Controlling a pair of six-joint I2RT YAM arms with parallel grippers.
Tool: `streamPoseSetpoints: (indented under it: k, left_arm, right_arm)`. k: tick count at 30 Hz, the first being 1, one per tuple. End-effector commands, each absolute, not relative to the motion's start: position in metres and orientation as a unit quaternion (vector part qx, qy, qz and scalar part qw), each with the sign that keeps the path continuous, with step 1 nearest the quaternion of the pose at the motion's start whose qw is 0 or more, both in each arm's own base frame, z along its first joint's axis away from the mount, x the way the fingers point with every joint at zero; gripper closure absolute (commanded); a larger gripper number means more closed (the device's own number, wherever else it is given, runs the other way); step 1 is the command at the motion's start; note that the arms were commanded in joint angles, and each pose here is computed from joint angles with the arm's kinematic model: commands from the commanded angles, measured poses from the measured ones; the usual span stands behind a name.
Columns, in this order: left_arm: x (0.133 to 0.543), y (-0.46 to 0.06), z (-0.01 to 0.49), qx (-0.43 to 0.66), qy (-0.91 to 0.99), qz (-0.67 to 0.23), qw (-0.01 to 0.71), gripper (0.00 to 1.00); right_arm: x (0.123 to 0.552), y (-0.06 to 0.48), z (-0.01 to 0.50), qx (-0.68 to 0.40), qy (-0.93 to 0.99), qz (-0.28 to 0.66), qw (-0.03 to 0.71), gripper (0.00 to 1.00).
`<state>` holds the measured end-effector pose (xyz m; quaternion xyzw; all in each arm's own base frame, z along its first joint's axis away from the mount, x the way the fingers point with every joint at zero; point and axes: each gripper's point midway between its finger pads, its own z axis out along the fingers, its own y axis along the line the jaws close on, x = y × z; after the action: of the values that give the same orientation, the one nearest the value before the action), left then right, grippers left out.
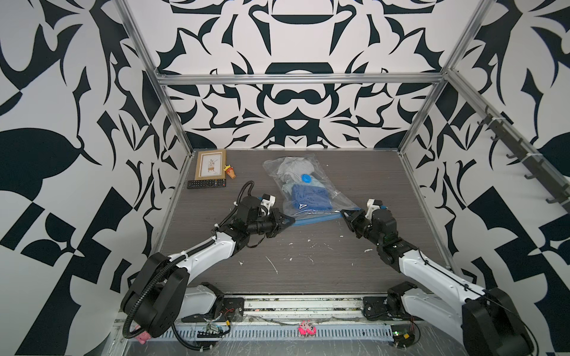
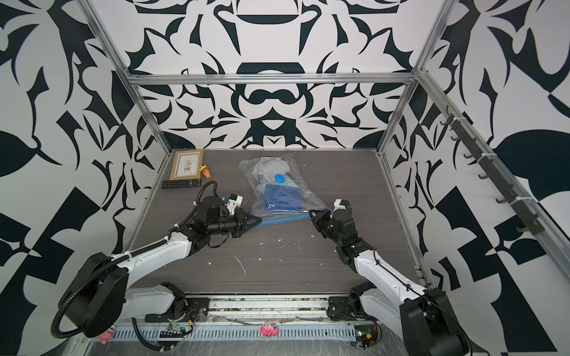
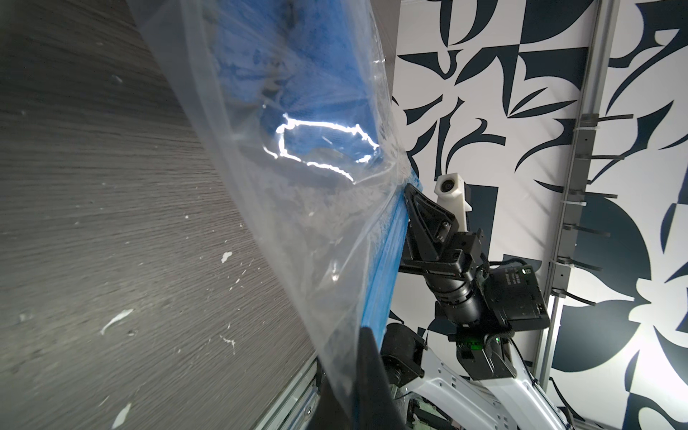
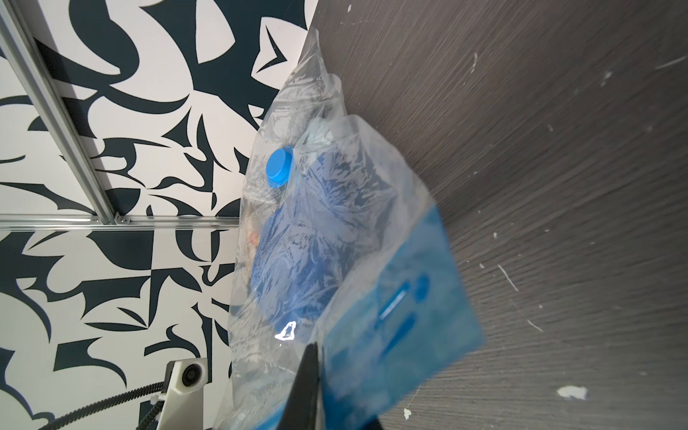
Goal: Place the folded towel into the vacuum bag
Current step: Close the vacuum bag at the center of the board.
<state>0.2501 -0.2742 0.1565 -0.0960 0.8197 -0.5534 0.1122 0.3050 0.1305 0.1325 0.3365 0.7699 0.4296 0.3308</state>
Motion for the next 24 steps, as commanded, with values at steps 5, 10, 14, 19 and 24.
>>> streamPoseSetpoints:
  k: [5,10,14,19,24]
  left_arm:
    - [0.262,-0.238,0.140,-0.155,0.837,-0.510,0.125,1.00]
    - [0.262,-0.237,0.140,-0.155,0.837,-0.510,0.126,1.00]
    - [0.262,-0.235,0.139,-0.156,0.837,-0.509,0.126,1.00]
    - [0.261,-0.233,0.138,-0.158,0.837,-0.508,0.127,1.00]
    - [0.260,-0.231,0.138,-0.159,0.838,-0.507,0.128,1.00]
  right_arm:
    - [0.309,-0.011,0.098,0.511,0.705,0.196,0.451,1.00]
    - [0.308,-0.017,0.095,0.514,0.704,0.192,0.450,1.00]
    - [0.306,-0.020,0.093,0.519,0.703,0.188,0.448,1.00]
    - [0.303,-0.027,0.091,0.525,0.701,0.181,0.447,1.00]
    - [0.302,-0.032,0.090,0.529,0.699,0.179,0.446,1.00]
